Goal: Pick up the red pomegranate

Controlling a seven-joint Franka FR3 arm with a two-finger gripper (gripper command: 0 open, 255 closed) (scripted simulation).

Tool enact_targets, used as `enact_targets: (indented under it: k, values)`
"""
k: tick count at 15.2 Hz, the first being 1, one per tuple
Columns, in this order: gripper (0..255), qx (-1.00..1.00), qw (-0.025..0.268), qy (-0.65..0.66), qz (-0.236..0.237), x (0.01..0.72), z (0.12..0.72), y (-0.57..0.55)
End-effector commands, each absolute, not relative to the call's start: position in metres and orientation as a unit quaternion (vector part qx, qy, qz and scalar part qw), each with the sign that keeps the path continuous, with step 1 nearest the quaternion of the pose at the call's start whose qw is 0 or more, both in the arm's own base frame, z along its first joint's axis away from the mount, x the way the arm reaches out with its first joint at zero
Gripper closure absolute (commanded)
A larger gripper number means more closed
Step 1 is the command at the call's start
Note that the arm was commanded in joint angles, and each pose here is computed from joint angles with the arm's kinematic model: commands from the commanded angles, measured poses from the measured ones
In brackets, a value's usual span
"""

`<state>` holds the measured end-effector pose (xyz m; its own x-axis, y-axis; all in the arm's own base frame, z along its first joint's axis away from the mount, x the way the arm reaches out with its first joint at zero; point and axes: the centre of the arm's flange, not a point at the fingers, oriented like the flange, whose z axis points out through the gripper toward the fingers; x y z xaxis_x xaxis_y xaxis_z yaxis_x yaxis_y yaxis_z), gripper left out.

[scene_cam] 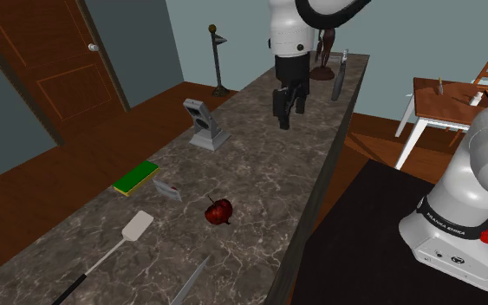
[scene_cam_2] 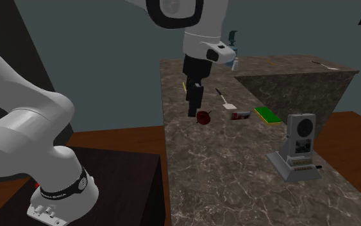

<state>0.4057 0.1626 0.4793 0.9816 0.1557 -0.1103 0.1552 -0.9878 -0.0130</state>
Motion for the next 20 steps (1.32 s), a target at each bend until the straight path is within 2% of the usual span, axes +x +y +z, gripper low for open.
enact_targets:
  k: [1, 20]
  values:
    - [0, -0.994, 0.005, -0.085, 0.067, 0.417, 0.466, 0.187]
    - [0, -0.975, 0.027, -0.145, 0.167, 0.487, 0.332, 0.394]
